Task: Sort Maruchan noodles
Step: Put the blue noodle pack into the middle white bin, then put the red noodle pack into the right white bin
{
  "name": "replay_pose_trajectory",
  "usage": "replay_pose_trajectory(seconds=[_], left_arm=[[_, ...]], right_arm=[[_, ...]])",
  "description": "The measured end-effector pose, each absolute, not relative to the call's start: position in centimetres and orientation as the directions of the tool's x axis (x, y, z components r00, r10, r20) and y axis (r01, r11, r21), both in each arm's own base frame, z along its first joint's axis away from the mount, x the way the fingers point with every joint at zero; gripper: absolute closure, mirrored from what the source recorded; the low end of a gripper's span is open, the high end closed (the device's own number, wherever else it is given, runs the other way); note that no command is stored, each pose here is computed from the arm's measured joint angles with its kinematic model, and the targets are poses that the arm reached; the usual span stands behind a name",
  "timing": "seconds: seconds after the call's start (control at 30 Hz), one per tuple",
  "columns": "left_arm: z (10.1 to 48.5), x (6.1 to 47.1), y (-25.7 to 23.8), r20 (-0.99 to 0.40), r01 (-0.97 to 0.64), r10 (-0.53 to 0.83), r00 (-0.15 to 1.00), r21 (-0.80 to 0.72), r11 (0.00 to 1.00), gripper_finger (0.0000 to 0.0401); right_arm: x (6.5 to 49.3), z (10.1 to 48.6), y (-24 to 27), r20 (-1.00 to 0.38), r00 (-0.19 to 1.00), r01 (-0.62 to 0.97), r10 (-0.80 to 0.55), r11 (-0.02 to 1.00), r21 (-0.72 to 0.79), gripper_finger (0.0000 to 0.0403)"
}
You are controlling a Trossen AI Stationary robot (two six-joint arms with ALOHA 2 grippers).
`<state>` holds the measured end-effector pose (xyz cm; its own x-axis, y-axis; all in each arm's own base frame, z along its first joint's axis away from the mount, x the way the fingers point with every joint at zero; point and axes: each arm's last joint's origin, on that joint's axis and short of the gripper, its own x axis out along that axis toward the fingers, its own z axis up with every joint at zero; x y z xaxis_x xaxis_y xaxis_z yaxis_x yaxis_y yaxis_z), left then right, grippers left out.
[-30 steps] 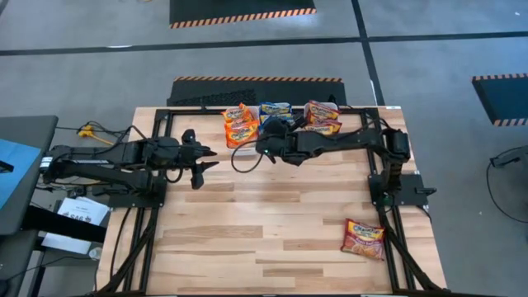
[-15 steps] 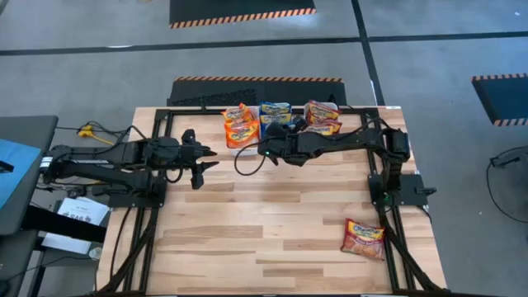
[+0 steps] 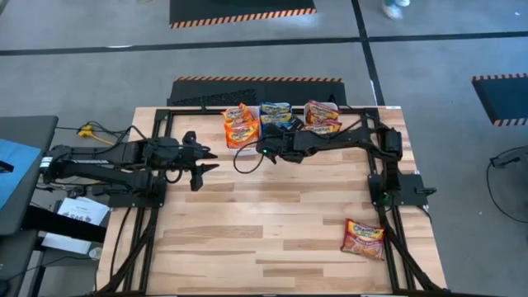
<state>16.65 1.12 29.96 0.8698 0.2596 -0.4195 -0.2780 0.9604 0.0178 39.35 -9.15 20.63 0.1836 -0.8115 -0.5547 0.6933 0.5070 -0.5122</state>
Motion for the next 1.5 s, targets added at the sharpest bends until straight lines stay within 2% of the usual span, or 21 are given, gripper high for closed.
replay_pose_trajectory(seconds=[0.2, 0.37, 0.53, 0.73, 0.97, 1.27, 1.5], left_arm=[[29.9, 16.6, 1.1, -0.421, -0.281, 0.261, 0.869, 0.015, 0.960, 0.0271], [29.9, 16.6, 1.1, -0.421, -0.281, 0.261, 0.869, 0.015, 0.959, 0.0271], [29.9, 16.6, 1.1, -0.422, -0.283, 0.262, 0.868, 0.013, 0.959, 0.0271], [29.9, 16.6, 1.1, -0.425, -0.283, 0.262, 0.867, 0.015, 0.959, 0.0271], [29.7, 16.5, 1.1, -0.450, -0.280, 0.263, 0.854, 0.030, 0.960, 0.0271], [29.5, 16.4, 1.1, -0.464, -0.285, 0.262, 0.846, 0.023, 0.958, 0.0271], [29.5, 16.4, 1.1, -0.468, -0.318, 0.262, 0.844, -0.042, 0.947, 0.0271]], right_arm=[[39.7, 20.4, -9.6, -0.638, 0.261, 0.658, -0.724, 0.617, -0.432, 0.0392], [39.8, 20.4, -9.9, -0.664, 0.289, 0.650, -0.689, 0.651, -0.393, 0.0369], [40.0, 20.3, -9.9, -0.688, 0.328, 0.608, -0.647, 0.702, -0.371, 0.0322], [39.9, 20.4, -9.9, -0.701, 0.336, 0.621, -0.629, 0.708, -0.338, 0.0247], [39.3, 24.3, -9.3, -0.736, 0.299, 0.588, -0.608, 0.725, -0.359, 0.0178], [37.6, 29.2, -8.5, -0.777, 0.223, 0.513, -0.588, 0.749, -0.419, 0.0170], [35.6, 30.4, -7.8, -0.897, 0.115, 0.421, -0.428, 0.839, -0.346, 0.0170]])
